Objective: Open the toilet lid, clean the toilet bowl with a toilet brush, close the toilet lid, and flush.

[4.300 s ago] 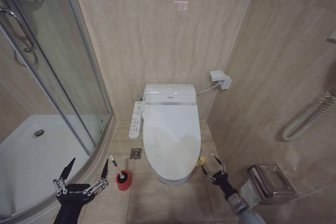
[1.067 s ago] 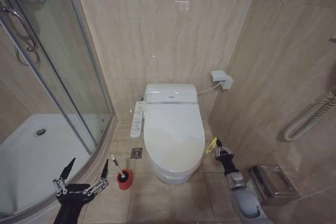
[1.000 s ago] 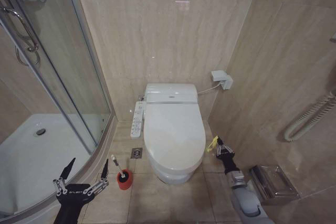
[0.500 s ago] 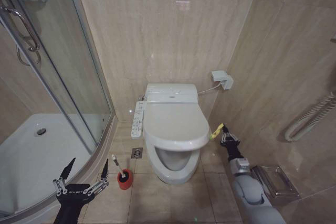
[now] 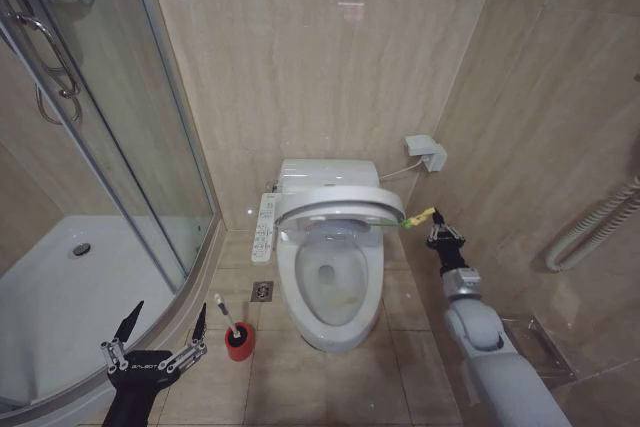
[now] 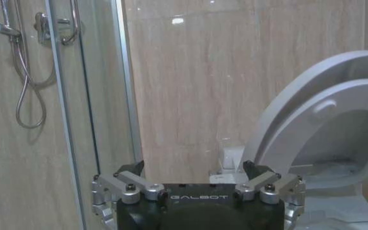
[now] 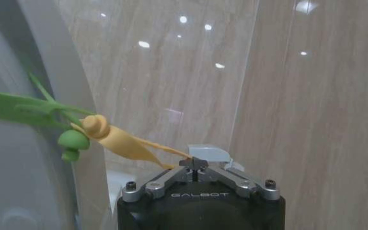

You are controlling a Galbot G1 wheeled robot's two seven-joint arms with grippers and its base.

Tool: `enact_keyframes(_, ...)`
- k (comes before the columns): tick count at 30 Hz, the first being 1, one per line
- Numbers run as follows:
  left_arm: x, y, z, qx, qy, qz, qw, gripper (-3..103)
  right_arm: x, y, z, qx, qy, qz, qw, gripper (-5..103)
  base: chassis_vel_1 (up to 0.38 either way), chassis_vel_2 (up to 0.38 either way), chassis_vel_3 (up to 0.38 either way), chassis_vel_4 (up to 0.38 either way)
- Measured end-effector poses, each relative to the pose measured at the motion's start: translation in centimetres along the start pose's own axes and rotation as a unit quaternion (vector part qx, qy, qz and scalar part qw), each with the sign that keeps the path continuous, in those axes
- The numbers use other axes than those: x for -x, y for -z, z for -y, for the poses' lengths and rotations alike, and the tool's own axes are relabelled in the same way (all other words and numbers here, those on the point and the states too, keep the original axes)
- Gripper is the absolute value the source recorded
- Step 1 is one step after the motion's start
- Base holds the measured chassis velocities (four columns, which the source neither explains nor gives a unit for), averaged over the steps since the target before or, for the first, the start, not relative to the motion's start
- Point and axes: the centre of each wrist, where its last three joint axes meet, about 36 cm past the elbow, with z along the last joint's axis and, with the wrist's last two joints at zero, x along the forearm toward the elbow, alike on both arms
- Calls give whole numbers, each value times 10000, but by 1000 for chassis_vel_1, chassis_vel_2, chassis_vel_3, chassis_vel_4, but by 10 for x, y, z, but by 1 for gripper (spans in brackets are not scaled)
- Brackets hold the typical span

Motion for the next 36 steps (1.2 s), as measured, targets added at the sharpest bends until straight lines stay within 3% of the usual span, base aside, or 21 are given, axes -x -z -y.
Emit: enact_keyframes(36,0,0,0,0,0,0,10000,100,117,57,-34,138,-108,203,9996,0,0,0,0,0)
